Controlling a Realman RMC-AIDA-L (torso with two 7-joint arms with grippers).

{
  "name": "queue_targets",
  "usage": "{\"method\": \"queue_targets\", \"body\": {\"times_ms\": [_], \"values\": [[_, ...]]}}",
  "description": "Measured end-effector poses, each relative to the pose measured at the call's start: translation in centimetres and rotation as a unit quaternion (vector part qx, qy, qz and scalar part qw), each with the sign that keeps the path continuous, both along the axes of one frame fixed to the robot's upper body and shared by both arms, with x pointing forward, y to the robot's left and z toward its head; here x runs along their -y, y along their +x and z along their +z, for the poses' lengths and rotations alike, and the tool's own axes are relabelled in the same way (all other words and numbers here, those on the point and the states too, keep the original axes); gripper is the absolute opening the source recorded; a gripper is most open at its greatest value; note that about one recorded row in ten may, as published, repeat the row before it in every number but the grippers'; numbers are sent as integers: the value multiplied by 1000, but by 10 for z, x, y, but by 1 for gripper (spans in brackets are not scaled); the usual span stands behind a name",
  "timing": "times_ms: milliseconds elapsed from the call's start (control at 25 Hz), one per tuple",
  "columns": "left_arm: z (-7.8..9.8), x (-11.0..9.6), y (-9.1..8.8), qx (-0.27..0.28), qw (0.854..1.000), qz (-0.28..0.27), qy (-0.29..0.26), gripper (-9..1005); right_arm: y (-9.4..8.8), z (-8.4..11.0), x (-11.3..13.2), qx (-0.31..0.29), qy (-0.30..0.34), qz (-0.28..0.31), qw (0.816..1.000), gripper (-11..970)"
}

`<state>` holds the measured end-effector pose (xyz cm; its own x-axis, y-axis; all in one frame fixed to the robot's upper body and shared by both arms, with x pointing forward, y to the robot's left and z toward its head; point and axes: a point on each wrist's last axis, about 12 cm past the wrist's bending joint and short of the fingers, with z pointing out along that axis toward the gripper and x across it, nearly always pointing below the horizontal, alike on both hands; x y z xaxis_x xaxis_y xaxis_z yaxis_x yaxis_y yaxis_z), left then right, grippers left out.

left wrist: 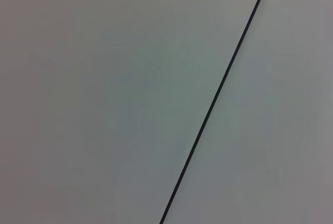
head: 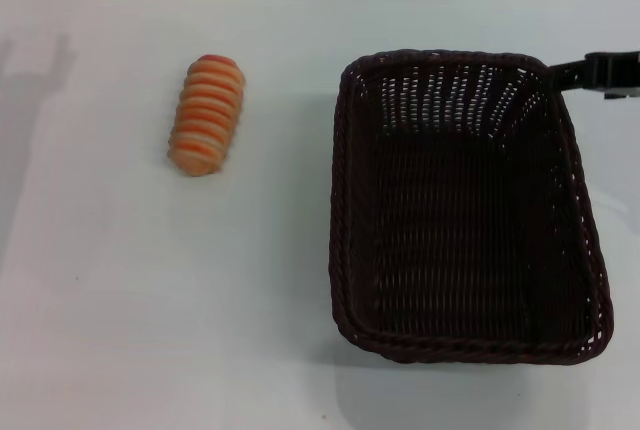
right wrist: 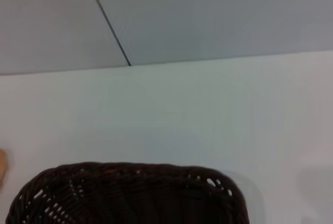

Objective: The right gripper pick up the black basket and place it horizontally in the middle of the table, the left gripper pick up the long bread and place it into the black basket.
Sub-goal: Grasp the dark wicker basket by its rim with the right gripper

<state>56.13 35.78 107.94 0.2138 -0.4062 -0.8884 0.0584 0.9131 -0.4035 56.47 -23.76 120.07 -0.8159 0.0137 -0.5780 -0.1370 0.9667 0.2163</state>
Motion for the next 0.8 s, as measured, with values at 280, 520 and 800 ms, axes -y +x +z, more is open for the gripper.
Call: {"method": "queue_targets", "body": {"times_ms": [280,520,800], "values": [[0,-1,0,1,1000,1,0,862,1,-10,0,-22,8,-3,1000,775],[1,-1,0,3,1000,1,1,862,3,-21,1,-38,10,-6,999,774],[2,0,2,6,1000,0,1,862,8,-33,-4,-49,8,7,999,774]]}}
